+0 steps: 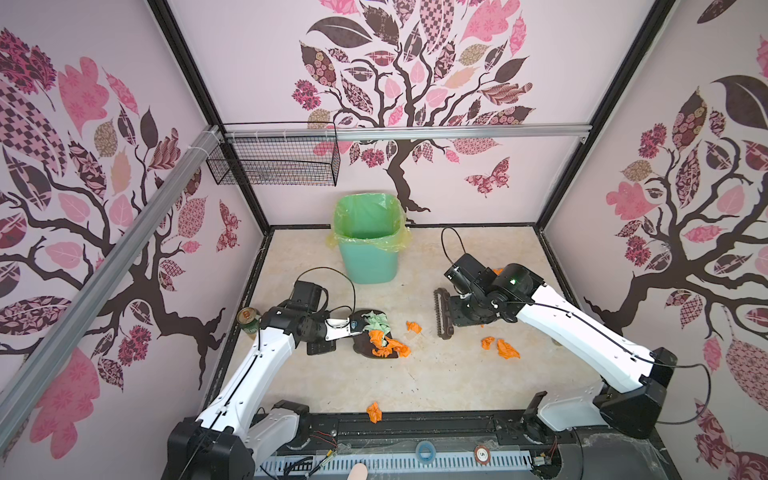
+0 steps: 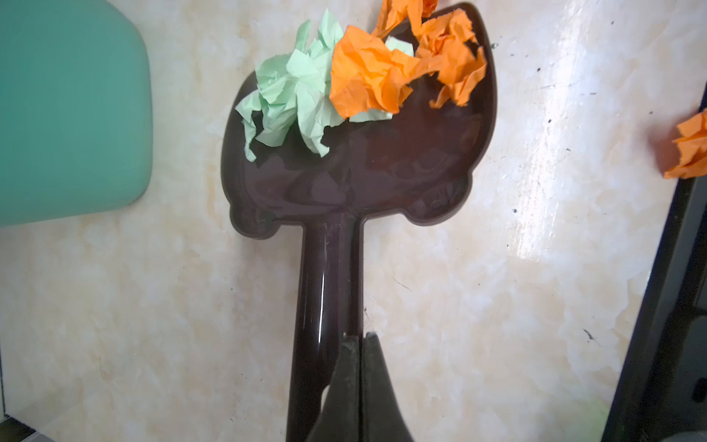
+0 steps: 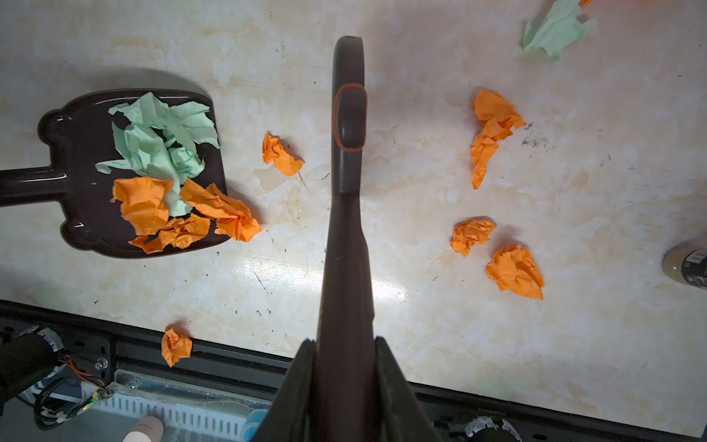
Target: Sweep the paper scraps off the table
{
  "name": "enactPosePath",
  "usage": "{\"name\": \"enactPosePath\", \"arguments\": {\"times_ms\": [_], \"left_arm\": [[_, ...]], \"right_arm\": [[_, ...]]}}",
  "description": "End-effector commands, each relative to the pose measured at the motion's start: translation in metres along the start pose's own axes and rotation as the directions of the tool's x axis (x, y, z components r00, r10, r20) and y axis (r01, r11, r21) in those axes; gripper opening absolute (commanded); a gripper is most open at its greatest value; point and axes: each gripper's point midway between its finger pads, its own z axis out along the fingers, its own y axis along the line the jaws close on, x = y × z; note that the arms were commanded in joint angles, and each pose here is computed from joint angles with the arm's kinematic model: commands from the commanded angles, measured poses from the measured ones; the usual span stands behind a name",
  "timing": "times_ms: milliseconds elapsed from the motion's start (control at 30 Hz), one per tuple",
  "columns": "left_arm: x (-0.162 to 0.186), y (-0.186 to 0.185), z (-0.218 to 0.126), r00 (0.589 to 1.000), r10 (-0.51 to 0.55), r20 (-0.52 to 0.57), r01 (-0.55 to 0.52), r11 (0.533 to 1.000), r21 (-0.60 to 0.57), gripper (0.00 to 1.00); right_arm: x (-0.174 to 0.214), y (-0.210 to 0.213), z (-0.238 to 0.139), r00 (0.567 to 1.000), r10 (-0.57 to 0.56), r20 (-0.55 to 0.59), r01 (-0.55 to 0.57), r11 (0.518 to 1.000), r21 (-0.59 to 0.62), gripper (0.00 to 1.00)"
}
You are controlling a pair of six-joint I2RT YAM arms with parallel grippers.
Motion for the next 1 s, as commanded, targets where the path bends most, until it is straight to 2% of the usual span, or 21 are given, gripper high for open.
{"name": "enactPosePath", "arguments": {"times_ms": [0, 167, 400, 633, 967], "left_arm": [[-0.012, 0.006, -0.020, 0.998, 0.001, 0.064, 0.000, 1.000, -0.017, 0.00], [-0.006, 0.003, -0.015, 0.999, -0.009, 0.052, 0.008, 1.000, 0.007, 0.00], [0.008, -0.011, 0.013, 1.000, -0.009, 0.025, 0.007, 0.998, 0.054, 0.00], [0.034, -0.030, 0.054, 0.999, 0.002, -0.045, 0.004, 0.991, 0.130, 0.00], [0.045, -0.039, 0.077, 0.998, -0.004, -0.060, 0.014, 0.986, 0.168, 0.00]], "right_arm": [[-0.009, 0.001, -0.013, 0.998, 0.019, 0.063, -0.017, 0.999, -0.032, 0.00], [-0.009, 0.004, -0.013, 0.998, 0.022, 0.059, -0.019, 0.999, -0.051, 0.00], [-0.007, 0.007, -0.010, 0.999, 0.015, 0.050, -0.012, 0.998, -0.059, 0.00], [-0.008, 0.011, -0.005, 0.999, 0.003, 0.042, 0.000, 0.998, -0.070, 0.00], [-0.009, 0.015, -0.002, 0.999, -0.005, 0.040, 0.008, 0.997, -0.082, 0.00]]}}
